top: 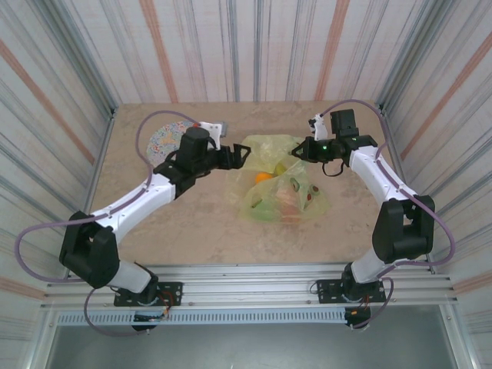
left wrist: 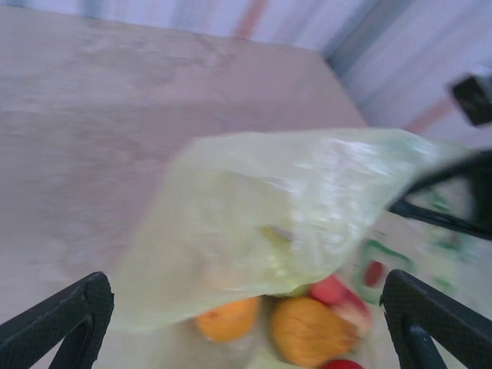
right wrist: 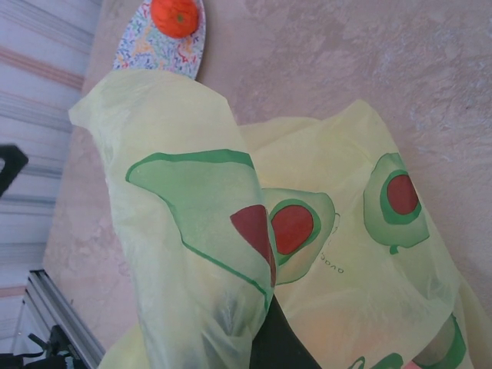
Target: Place the fruits into the plastic bag
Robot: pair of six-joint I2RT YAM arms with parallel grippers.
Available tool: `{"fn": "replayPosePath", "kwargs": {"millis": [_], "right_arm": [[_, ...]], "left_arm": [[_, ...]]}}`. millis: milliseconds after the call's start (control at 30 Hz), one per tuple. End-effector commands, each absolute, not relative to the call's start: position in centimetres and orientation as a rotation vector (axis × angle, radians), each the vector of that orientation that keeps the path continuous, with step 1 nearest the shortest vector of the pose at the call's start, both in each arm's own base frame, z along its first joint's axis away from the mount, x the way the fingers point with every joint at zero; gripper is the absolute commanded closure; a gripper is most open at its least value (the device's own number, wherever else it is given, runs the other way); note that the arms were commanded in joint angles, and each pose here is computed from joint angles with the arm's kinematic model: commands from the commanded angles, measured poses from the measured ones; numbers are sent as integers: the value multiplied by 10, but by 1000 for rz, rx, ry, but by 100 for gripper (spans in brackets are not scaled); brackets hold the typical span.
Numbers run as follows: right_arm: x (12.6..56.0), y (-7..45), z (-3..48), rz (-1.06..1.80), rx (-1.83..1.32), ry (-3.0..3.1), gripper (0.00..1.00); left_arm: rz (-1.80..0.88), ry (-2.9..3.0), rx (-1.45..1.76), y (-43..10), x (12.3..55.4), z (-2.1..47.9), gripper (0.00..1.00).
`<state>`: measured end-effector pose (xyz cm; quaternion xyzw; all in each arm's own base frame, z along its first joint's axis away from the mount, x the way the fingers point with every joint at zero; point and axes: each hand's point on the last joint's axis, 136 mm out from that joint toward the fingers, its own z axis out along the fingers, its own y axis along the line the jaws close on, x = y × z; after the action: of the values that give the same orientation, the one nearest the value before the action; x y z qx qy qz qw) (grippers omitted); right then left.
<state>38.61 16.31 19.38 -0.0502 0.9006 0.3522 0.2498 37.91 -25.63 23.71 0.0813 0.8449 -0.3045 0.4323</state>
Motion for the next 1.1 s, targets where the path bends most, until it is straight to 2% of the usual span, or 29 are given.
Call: {"fn": "replayPosePath", "kwargs": {"millis": [0, 300, 600, 800, 1067], "right_arm": [[385, 164, 190, 963, -172, 2461, 100], [384, 166, 189, 978, -173, 2458, 100], [382, 165, 191, 972, -173, 2454, 100], [380, 164, 191, 971, -171, 2455, 100], [378, 164, 195, 965, -169, 2452, 100]], "left_arm": [[-511, 2167, 78, -202, 405, 226, 5], [-271, 2317, -66, -135, 466, 178, 3], [-18, 2450, -16, -109, 523, 130, 2], [8, 2524, -19, -100, 552, 99, 2], [-62, 2560, -11, -101, 582, 85, 3]]}}
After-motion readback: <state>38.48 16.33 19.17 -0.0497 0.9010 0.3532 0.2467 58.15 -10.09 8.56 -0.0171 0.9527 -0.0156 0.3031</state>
